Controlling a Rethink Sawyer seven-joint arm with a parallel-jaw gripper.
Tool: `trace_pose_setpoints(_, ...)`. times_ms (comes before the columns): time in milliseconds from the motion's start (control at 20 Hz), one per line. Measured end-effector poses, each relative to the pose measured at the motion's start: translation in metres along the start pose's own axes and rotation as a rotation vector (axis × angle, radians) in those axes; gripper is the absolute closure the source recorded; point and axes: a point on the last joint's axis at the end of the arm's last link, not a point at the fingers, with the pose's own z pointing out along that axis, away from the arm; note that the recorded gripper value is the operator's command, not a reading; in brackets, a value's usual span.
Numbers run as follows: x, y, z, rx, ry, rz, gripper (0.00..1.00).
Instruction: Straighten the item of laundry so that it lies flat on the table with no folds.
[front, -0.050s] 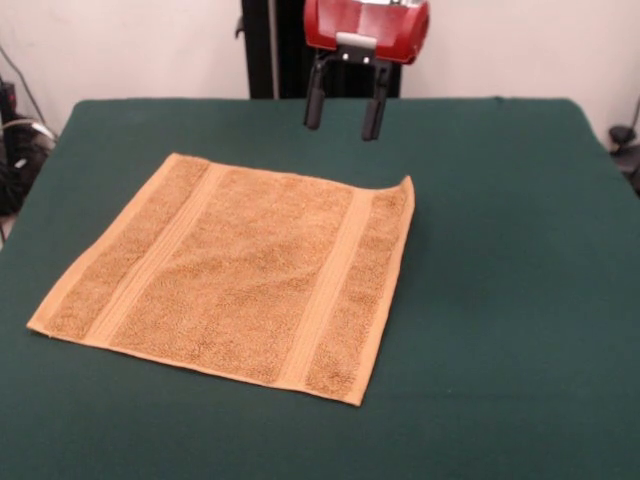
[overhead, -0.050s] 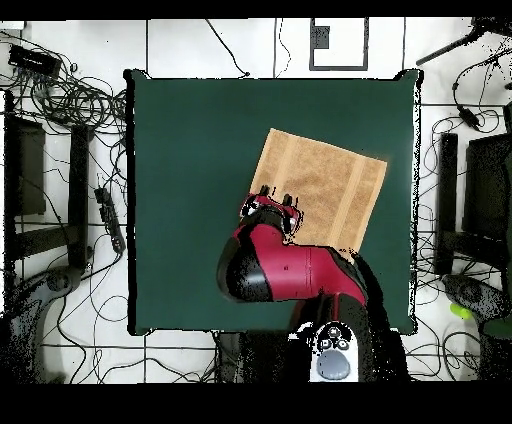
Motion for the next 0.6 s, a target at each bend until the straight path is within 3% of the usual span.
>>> trace_pose_setpoints(600, -0.0061, -0.0023, -0.0039, -0.001, -0.011, 0.007, 0.00)
